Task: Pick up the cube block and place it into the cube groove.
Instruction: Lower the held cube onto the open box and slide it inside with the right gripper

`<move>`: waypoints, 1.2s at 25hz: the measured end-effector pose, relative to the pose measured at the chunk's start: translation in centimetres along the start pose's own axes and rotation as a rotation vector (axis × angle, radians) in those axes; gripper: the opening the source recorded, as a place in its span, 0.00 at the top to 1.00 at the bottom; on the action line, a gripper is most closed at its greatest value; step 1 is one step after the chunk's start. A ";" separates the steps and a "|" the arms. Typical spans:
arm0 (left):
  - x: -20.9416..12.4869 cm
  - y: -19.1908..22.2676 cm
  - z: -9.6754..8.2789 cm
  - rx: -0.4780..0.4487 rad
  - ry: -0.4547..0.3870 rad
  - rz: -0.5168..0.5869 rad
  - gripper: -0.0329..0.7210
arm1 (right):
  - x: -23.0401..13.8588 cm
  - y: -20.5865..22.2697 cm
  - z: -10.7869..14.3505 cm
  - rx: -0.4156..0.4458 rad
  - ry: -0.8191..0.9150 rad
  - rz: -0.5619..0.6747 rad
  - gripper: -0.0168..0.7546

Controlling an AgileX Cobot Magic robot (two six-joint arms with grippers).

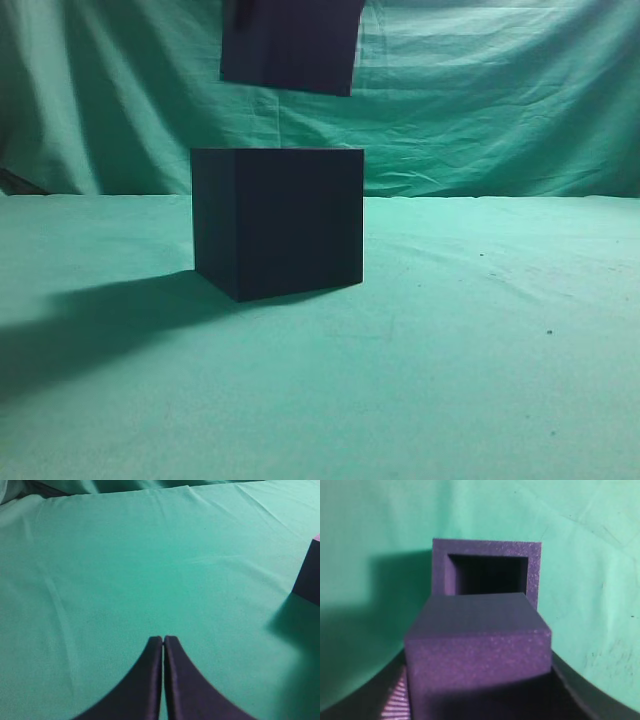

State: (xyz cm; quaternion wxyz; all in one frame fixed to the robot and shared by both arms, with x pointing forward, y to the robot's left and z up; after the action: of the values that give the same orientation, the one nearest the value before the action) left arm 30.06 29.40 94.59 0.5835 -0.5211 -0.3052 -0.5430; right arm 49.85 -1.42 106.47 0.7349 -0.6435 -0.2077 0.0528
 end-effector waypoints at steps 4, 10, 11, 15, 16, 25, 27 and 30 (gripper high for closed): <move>0.0 0.0 0.0 0.000 0.000 0.000 0.96 | 0.5 1.0 0.2 -0.006 0.067 -0.014 0.42; 0.0 0.0 0.0 0.000 0.000 0.000 0.96 | 1.1 3.3 0.5 -0.016 0.085 0.003 0.42; 0.0 0.0 0.0 0.000 0.000 0.000 0.96 | 1.3 3.6 0.6 -0.013 0.087 -0.003 0.42; 0.0 0.0 0.0 0.000 0.000 0.000 0.96 | 1.6 3.8 0.7 -0.011 0.082 -0.029 0.42; 0.0 0.0 0.0 0.000 0.000 0.000 0.96 | 1.7 3.9 0.7 -0.013 0.083 -0.029 0.42; 0.0 0.0 0.0 0.000 0.000 0.000 0.96 | 1.5 3.9 0.5 -0.035 0.072 -0.001 0.42; 0.0 0.0 0.0 0.000 0.000 0.000 0.96 | 1.3 3.9 0.4 -0.046 0.072 0.017 0.42; 0.0 0.0 0.0 0.000 0.000 0.000 0.96 | 1.1 4.4 0.3 -0.071 0.065 0.047 0.42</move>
State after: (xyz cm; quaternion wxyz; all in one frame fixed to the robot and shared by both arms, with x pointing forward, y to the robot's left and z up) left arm 30.06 29.40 94.59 0.5835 -0.5211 -0.3052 -0.5430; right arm 51.63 -0.06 102.49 0.7164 -0.6752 -0.1704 0.0416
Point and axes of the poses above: a point on each arm's last joint axis where the gripper is mounted, y pointing out along that axis toward the gripper, z along the wrist's bending axis when the last joint is at zero, x = y × z, the point moved 1 cm from there along y, pointing out along that axis toward the gripper, and after that the axes turned 13 degrees about y, right-handed, at the moved point
